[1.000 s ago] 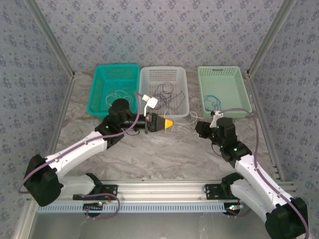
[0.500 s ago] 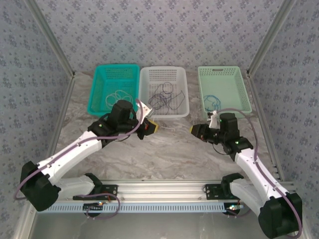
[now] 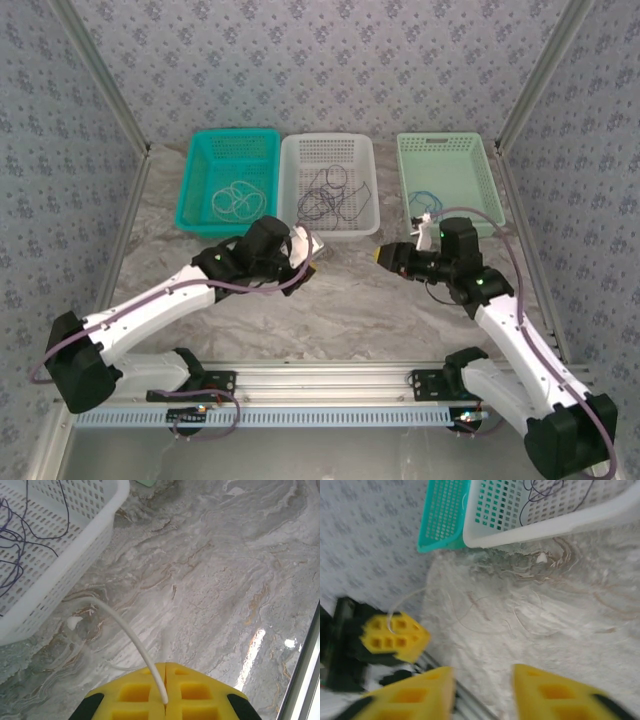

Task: Untangle the cables

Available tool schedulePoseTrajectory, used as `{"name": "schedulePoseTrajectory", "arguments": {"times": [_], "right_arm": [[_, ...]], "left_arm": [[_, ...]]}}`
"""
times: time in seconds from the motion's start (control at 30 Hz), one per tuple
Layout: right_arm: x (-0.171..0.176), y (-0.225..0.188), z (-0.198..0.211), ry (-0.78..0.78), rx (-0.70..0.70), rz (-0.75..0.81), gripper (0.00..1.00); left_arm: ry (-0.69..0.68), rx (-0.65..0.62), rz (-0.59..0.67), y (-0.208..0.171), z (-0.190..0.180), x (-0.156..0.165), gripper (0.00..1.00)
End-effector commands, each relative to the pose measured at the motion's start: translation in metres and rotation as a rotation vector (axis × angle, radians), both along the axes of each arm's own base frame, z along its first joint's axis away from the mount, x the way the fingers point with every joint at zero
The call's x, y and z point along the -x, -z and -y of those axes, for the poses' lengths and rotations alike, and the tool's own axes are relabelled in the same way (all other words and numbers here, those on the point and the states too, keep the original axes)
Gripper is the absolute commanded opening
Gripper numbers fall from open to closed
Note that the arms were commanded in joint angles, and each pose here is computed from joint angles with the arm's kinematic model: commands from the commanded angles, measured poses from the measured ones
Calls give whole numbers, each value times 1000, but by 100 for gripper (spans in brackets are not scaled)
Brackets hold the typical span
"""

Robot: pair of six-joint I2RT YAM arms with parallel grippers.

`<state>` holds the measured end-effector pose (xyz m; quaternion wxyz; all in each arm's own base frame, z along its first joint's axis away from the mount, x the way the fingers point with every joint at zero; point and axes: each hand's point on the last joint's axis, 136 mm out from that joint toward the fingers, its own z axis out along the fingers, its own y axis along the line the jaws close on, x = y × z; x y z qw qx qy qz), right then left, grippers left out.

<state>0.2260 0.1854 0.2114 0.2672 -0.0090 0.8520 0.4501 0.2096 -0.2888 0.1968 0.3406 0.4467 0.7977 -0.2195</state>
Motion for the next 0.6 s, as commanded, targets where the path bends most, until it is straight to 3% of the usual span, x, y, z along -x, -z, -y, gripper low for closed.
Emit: {"name": "schedulePoseTrajectory", "arguments": {"times": [0.0,0.03,0.17,0.33,0.57], "right_arm": [[5,34,19,34,202,61,71],[5,39,20,47,208,77,76],[0,53,22,104,165,122,82],[-3,69,16,125,157,123,82],[2,67,-17,11,303,293,82]], "left_arm": [[-11,86,42,-40,8,-5,0],[-4,102,34,-44,10,-3,0],[54,200,-8,-66,19,9,0],[128,277,-53,-81,30,23,0],[118,272,-71,-75,31,21,0]]}}
